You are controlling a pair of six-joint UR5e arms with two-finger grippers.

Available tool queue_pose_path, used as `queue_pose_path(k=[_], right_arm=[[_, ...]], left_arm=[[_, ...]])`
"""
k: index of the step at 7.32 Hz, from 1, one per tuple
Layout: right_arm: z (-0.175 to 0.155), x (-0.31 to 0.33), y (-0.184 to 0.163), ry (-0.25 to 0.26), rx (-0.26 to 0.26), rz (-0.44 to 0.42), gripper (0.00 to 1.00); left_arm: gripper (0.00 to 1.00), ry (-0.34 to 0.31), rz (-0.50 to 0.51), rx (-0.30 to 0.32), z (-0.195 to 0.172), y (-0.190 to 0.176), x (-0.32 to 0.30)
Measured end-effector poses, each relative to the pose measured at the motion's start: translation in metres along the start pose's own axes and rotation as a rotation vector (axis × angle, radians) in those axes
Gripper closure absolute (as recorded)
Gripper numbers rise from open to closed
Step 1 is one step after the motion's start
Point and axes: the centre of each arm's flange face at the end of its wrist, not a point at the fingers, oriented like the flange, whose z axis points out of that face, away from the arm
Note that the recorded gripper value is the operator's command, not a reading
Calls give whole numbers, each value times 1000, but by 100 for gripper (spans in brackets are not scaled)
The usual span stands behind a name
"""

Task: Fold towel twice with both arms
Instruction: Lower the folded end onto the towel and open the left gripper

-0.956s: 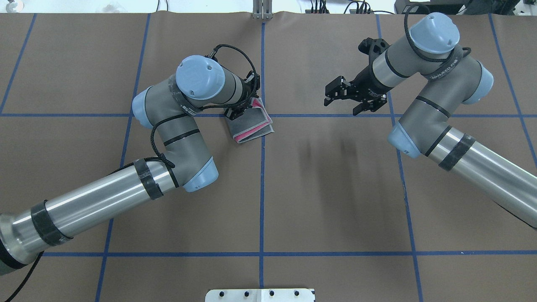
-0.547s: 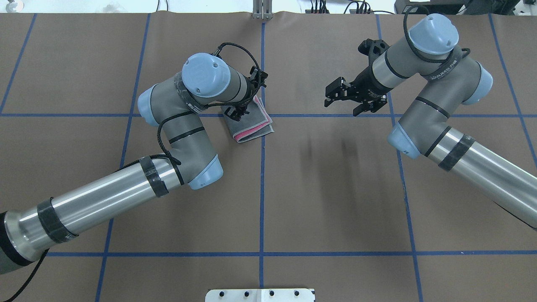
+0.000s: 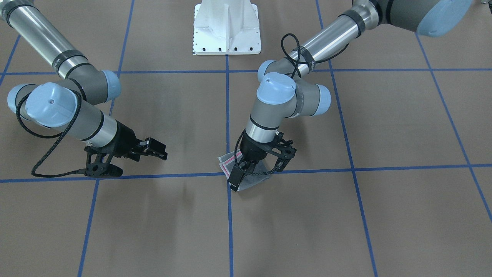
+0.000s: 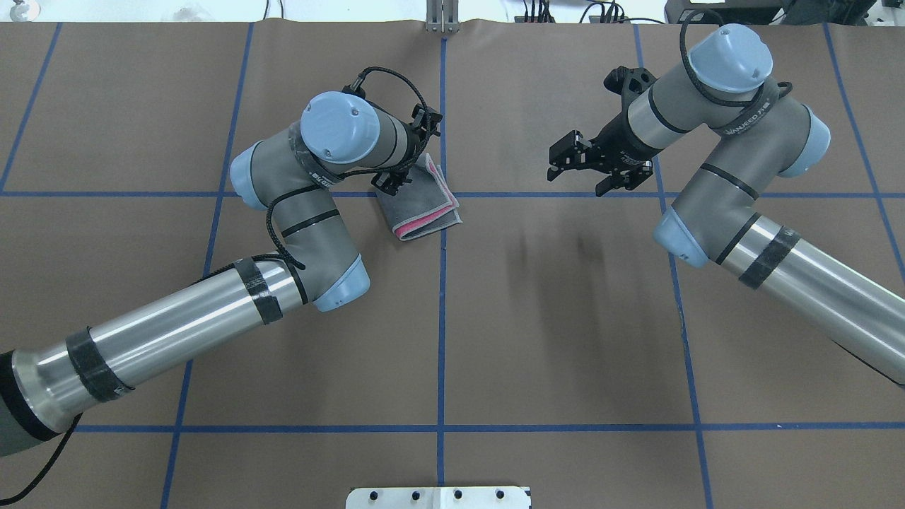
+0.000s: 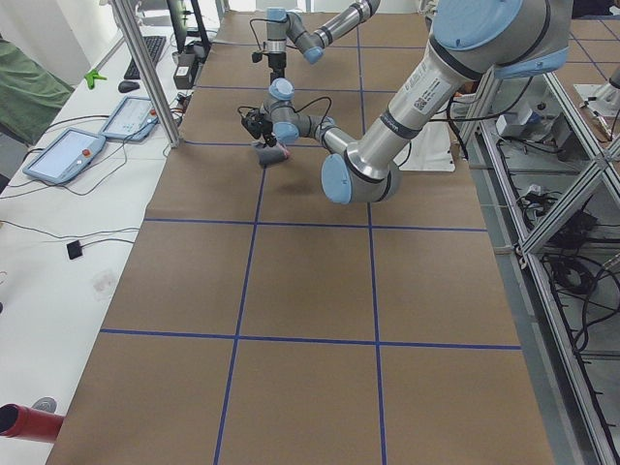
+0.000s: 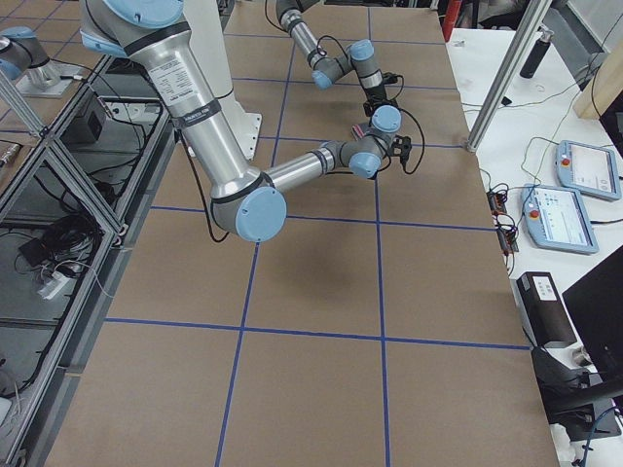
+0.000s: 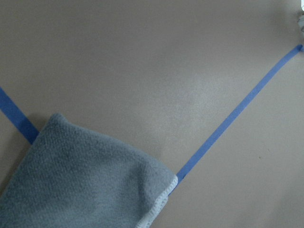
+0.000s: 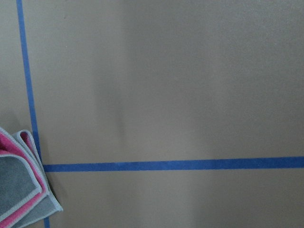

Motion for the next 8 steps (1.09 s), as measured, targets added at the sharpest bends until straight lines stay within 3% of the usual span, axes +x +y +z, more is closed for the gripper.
queue_pose_path(k=[8], right_arm=[[2, 5, 0, 6, -4, -4, 0]], left_arm=[[0, 10, 3, 15, 36, 0, 13]])
